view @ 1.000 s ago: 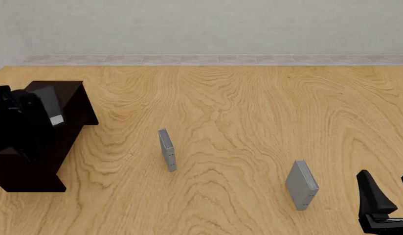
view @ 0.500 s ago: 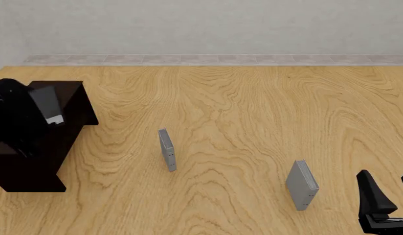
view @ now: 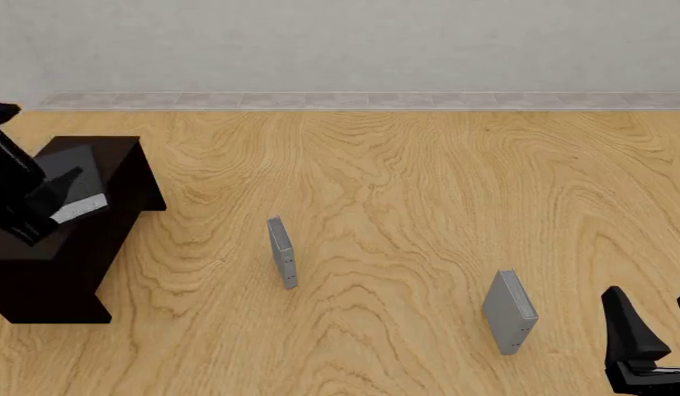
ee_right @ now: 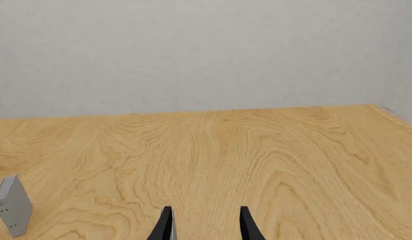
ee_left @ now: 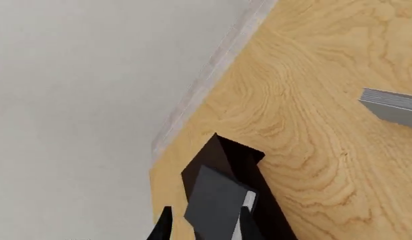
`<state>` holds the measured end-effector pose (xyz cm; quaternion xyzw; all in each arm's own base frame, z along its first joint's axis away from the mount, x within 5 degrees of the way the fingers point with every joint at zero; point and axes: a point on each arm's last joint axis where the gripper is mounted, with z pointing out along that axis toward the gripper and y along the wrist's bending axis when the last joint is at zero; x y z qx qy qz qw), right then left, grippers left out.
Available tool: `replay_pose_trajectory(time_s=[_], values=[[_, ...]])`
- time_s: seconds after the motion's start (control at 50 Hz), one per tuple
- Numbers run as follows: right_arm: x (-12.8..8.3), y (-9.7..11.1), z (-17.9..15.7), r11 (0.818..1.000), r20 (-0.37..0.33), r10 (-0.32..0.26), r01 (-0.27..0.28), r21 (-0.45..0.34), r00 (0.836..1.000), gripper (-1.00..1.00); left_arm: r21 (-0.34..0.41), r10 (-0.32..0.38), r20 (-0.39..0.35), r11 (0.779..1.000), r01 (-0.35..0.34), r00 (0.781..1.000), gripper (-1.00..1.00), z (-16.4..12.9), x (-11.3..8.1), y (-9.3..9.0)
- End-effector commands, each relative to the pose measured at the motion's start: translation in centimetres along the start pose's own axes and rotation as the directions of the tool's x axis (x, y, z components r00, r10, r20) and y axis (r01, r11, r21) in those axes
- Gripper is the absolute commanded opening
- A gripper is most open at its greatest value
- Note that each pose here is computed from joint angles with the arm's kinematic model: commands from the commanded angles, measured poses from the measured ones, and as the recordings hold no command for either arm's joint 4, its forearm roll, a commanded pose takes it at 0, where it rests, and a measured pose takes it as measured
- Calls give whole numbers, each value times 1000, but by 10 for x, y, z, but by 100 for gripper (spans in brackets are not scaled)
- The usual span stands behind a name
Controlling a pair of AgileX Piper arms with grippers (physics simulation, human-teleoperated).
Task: Pick up the book in the middle and place it on the cabinet shelf.
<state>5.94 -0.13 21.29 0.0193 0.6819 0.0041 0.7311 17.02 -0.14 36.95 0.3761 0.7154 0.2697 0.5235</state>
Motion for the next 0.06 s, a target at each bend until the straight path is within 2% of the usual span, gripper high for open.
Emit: replay_pose_trajectory(time_s=[0.02, 0.06], values=[[0, 0, 0, 1000, 1, -1, 1, 1, 1000, 100, -45, -173, 71, 983, 176, 982, 100, -21, -16, 18], [0, 0, 0, 1000, 0, -2, 2, 1, 1000, 100, -52, -213, 75, 975, 217, 974, 100, -24, -16, 19]])
